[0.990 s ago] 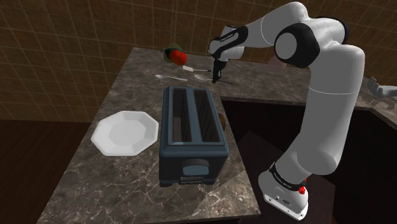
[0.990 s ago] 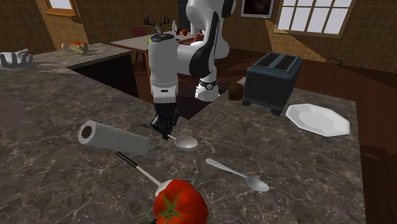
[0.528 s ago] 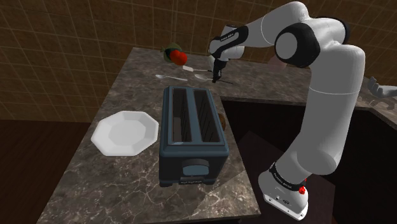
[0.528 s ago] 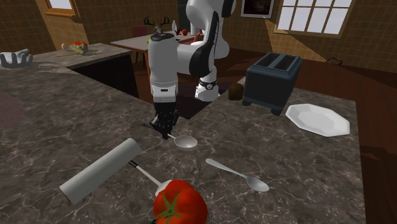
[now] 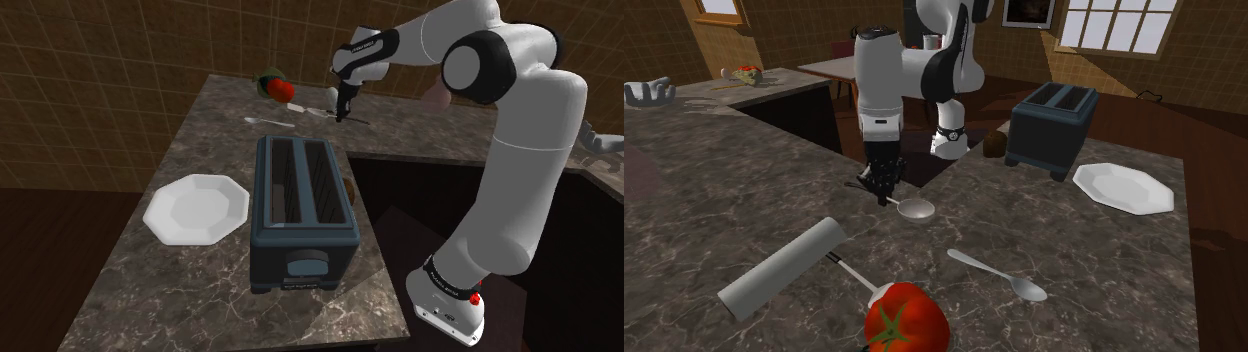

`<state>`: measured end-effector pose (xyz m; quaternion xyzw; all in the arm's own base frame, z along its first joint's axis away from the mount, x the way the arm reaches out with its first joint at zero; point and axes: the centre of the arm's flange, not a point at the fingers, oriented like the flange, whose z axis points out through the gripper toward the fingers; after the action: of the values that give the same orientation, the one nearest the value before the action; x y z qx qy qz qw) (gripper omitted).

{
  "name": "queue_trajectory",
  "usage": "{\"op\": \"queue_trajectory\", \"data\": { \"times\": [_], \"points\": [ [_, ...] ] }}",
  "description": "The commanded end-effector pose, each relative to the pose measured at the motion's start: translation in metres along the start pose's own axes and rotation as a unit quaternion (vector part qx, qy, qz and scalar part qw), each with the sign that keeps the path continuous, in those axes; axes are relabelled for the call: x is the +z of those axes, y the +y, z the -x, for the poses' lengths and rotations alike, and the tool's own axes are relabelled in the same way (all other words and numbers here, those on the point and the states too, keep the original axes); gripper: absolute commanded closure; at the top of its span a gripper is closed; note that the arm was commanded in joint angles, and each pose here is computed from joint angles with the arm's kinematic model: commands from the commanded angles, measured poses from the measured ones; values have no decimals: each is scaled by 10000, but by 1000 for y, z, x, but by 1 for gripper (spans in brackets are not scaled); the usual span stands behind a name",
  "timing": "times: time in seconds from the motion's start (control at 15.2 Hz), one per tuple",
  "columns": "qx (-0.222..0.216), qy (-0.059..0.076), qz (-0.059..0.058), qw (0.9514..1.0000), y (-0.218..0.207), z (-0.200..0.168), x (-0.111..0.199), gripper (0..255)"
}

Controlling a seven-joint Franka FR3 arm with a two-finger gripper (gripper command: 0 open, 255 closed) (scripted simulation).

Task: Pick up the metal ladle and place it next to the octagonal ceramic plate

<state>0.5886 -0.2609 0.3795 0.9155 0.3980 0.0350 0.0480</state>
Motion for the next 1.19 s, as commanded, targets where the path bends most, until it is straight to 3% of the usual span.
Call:
{"op": "queue_trajectory", "data": {
  "times": [0.0,0.73,1.12],
  "points": [
    [0,-1,-2,10000,2,0,-10,255],
    [0,-1,-2,10000,9,-1,-67,255],
    [0,-1,-2,10000,-36,-66,-71,255]
  ]
}}
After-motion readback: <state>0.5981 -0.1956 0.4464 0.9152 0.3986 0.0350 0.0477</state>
